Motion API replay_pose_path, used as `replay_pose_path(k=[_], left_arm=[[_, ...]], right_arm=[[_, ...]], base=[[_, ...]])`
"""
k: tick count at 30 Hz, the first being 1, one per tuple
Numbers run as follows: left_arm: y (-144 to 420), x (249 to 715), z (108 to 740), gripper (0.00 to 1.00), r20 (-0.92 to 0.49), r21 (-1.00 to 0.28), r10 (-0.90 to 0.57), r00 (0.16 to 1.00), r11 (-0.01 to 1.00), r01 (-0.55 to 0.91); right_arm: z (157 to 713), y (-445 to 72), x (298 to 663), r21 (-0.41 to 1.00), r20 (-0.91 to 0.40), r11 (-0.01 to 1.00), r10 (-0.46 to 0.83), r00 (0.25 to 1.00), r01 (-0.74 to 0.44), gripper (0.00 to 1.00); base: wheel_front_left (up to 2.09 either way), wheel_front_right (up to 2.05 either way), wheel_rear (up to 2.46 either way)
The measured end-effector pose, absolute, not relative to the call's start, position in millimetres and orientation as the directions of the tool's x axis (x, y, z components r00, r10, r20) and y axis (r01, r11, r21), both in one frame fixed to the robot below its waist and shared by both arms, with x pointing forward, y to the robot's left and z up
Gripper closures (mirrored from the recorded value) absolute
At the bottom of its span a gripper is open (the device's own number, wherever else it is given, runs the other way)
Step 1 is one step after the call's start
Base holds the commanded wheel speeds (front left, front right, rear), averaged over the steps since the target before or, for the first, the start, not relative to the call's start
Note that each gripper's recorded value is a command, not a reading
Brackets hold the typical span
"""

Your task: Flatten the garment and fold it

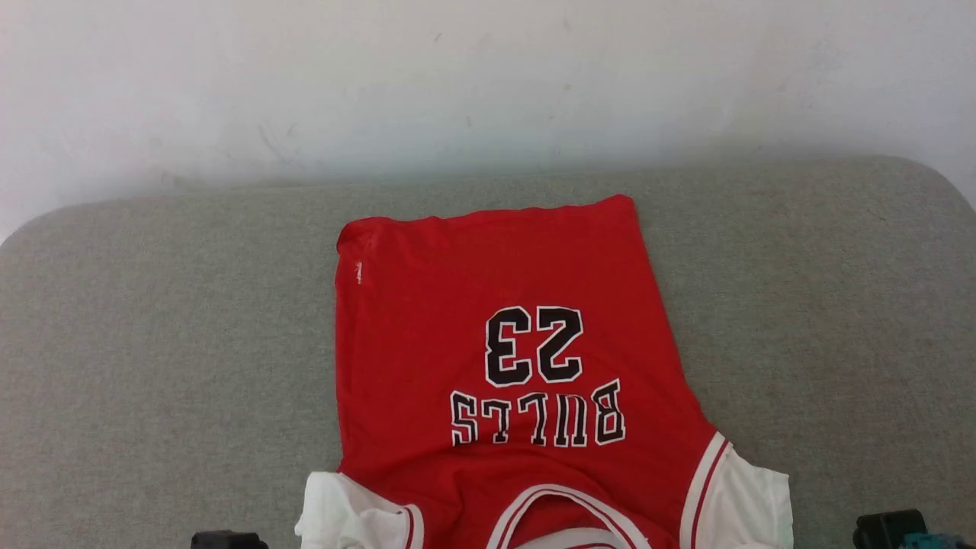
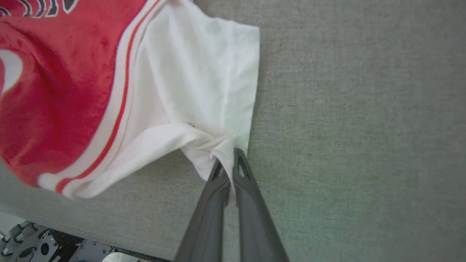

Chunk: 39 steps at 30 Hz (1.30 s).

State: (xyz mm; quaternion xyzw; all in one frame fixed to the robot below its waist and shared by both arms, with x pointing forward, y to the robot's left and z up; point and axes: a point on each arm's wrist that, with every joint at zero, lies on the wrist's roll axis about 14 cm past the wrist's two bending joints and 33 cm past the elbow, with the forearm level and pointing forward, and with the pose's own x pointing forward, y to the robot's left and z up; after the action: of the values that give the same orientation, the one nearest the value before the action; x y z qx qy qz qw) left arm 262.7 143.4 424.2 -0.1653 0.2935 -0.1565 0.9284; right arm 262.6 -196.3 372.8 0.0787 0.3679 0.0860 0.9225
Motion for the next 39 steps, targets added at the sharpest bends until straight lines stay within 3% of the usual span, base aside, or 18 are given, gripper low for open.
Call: replay_pose_path(k=[1, 2, 6, 12, 15, 19, 23, 29, 39], left_arm=[[143.2, 263.4, 424.4, 1.00, -0.492, -0.398, -0.388, 0.780, 0.897, 0.195], [142.9, 263.9, 424.7, 1.00, -0.491, -0.397, -0.388, 0.780, 0.897, 0.196], [142.2, 264.1, 427.4, 1.00, -0.483, -0.386, -0.389, 0.784, 0.899, 0.208], [144.1, 286.4, 444.1, 1.00, -0.418, -0.316, -0.366, 0.831, 0.916, 0.245], [140.9, 300.0, 450.7, 1.00, -0.389, -0.300, -0.371, 0.843, 0.916, 0.265], [137.7, 314.4, 450.4, 1.00, -0.378, -0.290, -0.375, 0.846, 0.916, 0.277], [135.9, 328.6, 446.2, 1.00, -0.380, -0.283, -0.380, 0.843, 0.916, 0.285], [132.1, 346.0, 436.5, 1.00, -0.385, -0.293, -0.387, 0.838, 0.912, 0.287], [143.7, 365.4, 417.8, 1.00, -0.405, -0.280, -0.337, 0.850, 0.931, 0.235]], right_arm=[[370.4, -196.8, 263.2, 0.206, -0.666, 0.974, 0.212, 0.715, -0.097, 0.17], [369.0, -196.8, 263.8, 0.206, -0.667, 0.974, 0.210, 0.715, -0.094, 0.00], [387.5, -199.7, 282.4, 0.233, -0.599, 0.970, 0.204, 0.774, -0.075, 0.00], [502.4, -222.1, 371.2, 0.089, -0.283, 0.986, 0.158, 0.946, -0.138, 0.00], [555.6, -217.7, 412.4, 0.016, -0.163, 0.986, 0.167, 0.972, -0.167, 0.00], [592.8, -203.5, 464.0, -0.067, -0.123, 0.977, 0.193, 0.973, -0.202, 0.00], [588.1, -191.7, 513.7, -0.091, -0.198, 0.972, 0.195, 0.961, -0.216, 0.00], [532.7, -162.7, 568.6, 0.003, -0.390, 0.974, 0.211, 0.896, -0.228, 0.00], [419.5, -130.4, 601.6, 0.069, -0.624, 0.974, 0.211, 0.753, -0.216, 0.00]], base=[[0.00, 0.00, 0.00], [0.00, 0.00, 0.00], [0.00, 0.00, 0.00], [0.00, 0.00, 0.00], [0.00, 0.00, 0.00], [0.00, 0.00, 0.00], [0.00, 0.00, 0.00], [0.00, 0.00, 0.00], [0.00, 0.00, 0.00]])
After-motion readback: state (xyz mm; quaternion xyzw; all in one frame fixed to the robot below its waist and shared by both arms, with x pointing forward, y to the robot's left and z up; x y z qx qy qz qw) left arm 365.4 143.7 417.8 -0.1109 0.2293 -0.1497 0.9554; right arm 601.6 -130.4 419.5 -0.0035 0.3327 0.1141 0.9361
